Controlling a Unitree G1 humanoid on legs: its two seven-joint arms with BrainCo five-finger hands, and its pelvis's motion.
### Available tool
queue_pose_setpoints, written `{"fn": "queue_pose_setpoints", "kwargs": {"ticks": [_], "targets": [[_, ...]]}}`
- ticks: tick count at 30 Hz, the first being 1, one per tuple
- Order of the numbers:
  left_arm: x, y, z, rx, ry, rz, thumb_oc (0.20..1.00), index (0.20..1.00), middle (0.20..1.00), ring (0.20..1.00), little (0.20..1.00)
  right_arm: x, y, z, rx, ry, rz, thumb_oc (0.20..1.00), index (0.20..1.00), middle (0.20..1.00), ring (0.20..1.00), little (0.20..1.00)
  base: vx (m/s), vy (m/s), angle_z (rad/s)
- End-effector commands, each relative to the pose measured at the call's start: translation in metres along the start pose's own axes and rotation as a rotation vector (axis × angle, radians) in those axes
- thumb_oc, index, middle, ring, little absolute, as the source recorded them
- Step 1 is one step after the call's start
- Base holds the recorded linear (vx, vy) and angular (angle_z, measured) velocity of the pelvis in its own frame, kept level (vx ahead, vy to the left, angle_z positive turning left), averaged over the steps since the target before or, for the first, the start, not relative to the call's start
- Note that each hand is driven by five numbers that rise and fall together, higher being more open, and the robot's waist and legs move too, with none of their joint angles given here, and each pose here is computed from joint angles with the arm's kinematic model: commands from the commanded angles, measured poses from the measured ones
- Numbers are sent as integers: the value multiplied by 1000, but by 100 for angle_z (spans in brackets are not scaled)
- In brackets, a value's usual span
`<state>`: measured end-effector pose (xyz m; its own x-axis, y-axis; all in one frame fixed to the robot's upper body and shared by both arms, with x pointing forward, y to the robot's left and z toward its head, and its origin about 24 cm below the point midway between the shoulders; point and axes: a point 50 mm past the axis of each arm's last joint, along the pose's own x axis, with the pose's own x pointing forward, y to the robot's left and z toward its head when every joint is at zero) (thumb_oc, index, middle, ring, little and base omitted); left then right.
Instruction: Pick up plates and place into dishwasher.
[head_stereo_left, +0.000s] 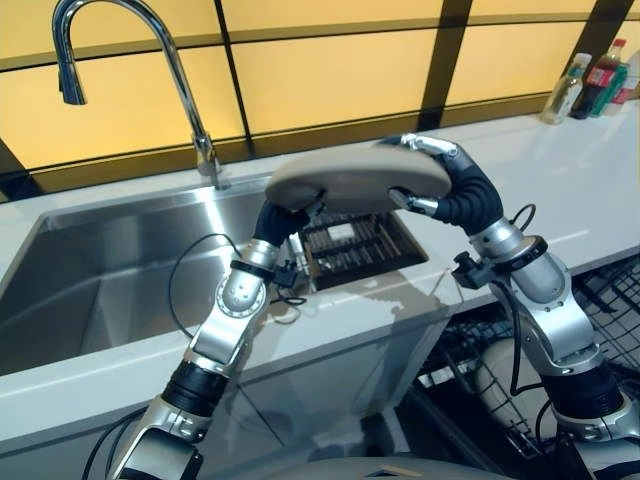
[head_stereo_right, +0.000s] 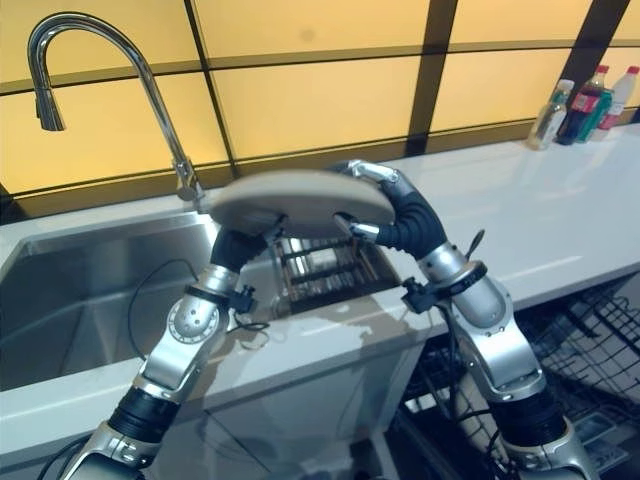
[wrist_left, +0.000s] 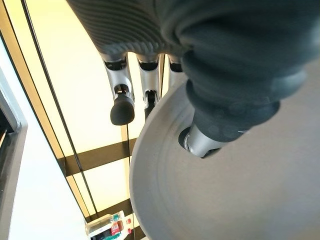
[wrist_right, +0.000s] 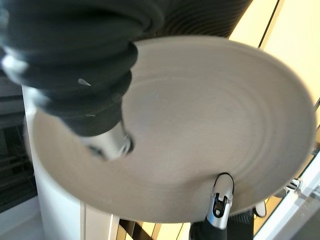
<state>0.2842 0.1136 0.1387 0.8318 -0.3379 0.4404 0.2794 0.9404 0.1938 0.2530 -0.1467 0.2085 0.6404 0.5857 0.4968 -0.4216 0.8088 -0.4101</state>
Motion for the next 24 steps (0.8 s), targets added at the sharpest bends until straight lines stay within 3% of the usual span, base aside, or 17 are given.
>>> {"fn": "queue_pose_setpoints", "kwargs": {"ticks": [1, 7, 17, 18, 19, 20, 24], "targets": [[4, 0, 11, -24, -64, -18, 200, 200, 200, 200, 200, 5, 1, 17, -104, -56, 129, 200, 200, 200, 200, 200, 0, 0, 0], [5, 0, 11, -30, -75, -16, 200, 200, 200, 200, 200, 3, -3, 12, -113, -13, 160, 200, 200, 200, 200, 200, 0, 0, 0], [-2, 7, 9, -87, -73, 24, 200, 200, 200, 200, 200, -24, -20, -16, -95, 158, -5, 200, 200, 200, 200, 200, -20, 17, -1], [-3, 8, 9, -97, -70, 33, 454, 454, 454, 454, 454, -28, -22, -18, -95, 171, -24, 200, 200, 200, 200, 200, -45, 25, -7], [-5, 10, 8, -104, -67, 46, 837, 837, 837, 837, 837, -31, -24, -20, -98, 180, -46, 200, 200, 200, 200, 200, -45, 18, -11], [-7, 11, 8, -104, -61, 68, 1000, 1000, 1000, 1000, 1000, -33, -26, -21, -97, 181, -63, 200, 200, 200, 200, 200, -56, 26, -25], [-10, 17, 9, -134, -47, 113, 1000, 1000, 1000, 1000, 1000, -31, -39, -25, -83, 173, -196, 200, 200, 200, 200, 200, -113, 37, -94]]}}
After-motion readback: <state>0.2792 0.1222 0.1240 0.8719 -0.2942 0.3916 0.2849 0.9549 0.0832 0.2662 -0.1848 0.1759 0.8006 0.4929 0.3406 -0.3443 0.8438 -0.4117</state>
